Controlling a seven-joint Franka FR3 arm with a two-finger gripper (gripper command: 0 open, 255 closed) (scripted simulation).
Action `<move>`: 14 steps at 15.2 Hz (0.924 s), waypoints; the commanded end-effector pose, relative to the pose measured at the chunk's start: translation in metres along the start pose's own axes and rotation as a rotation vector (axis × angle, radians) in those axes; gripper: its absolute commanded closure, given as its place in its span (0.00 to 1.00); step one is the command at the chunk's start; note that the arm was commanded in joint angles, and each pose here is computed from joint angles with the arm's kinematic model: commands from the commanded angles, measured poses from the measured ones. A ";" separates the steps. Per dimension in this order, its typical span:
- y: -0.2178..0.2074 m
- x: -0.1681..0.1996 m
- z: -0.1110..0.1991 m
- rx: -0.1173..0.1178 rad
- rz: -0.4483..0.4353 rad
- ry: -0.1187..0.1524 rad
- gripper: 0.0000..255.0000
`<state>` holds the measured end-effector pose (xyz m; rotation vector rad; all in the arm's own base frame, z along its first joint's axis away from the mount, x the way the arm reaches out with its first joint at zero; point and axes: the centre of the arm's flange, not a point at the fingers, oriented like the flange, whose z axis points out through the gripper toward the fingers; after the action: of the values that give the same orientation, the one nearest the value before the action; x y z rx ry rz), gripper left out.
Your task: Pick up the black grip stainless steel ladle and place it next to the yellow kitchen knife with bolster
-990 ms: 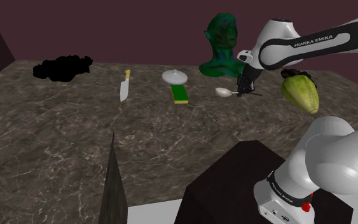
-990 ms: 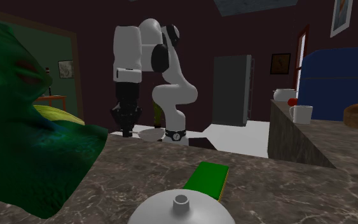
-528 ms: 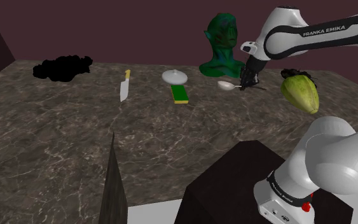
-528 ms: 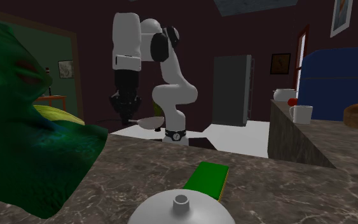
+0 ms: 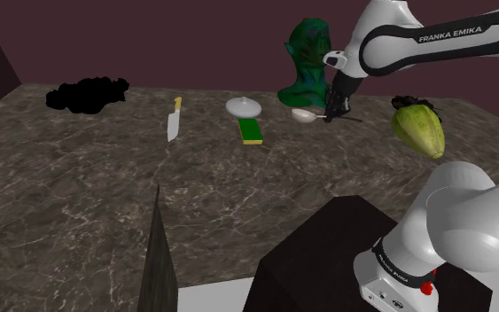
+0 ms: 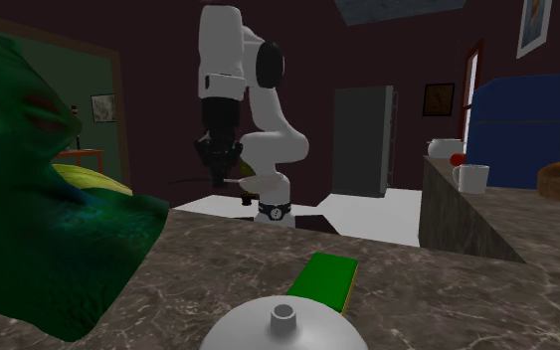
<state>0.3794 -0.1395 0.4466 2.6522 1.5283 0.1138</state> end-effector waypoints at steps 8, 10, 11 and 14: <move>-0.013 0.119 0.000 0.000 0.001 0.000 1.00; -0.016 0.146 0.001 0.000 0.001 0.000 1.00; -0.018 0.159 0.001 0.000 0.001 0.000 1.00; -0.022 0.198 0.001 0.000 0.001 0.000 1.00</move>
<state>0.4551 0.0287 0.4510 2.6523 1.5273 0.1143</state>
